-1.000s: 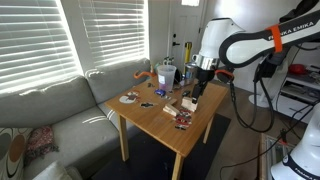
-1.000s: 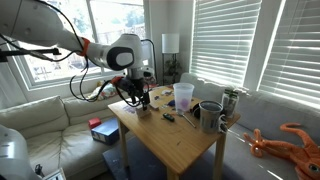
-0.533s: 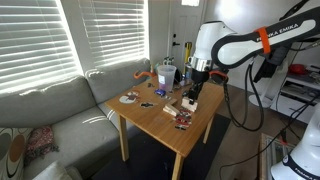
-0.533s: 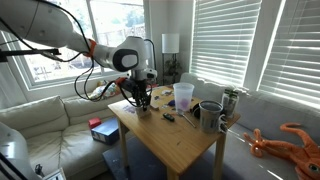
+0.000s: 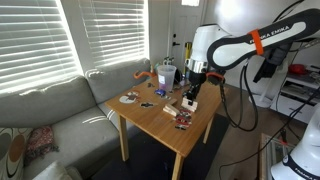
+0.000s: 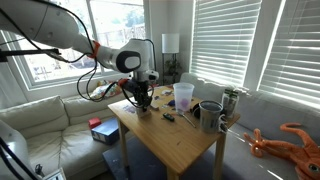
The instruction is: Unstack two wooden blocks then place the toy car on them
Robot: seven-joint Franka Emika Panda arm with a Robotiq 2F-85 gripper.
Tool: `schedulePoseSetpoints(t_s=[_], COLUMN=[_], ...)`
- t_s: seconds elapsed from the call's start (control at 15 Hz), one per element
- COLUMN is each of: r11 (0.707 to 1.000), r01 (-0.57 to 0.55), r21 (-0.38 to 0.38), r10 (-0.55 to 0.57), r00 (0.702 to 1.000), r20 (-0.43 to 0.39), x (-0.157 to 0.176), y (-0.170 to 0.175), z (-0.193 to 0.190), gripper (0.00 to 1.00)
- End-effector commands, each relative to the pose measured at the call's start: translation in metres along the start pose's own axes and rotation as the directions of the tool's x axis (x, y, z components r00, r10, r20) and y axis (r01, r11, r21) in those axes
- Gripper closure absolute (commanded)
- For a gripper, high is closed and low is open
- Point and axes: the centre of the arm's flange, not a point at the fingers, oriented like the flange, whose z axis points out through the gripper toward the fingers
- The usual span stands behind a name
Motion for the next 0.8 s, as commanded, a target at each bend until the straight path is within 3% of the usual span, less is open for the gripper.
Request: schedulePoseSetpoints(t_s=[0.0,0.33,0.73], r11=[1.0,1.0,0.997], r01=[0.011,-0.017,-0.053], r21=[0.027,0.008,-0.051], r10=[-0.011,0.017,0.049], r00=[1.0,1.0,0.996], r20=[0.012,-0.007,-0.078], x=[0.009,-0.01,-0.048], y=[-0.002,0.01,0.06], z=[0.0,-0.02,-0.034], gripper=[0.93,0.93,0.93])
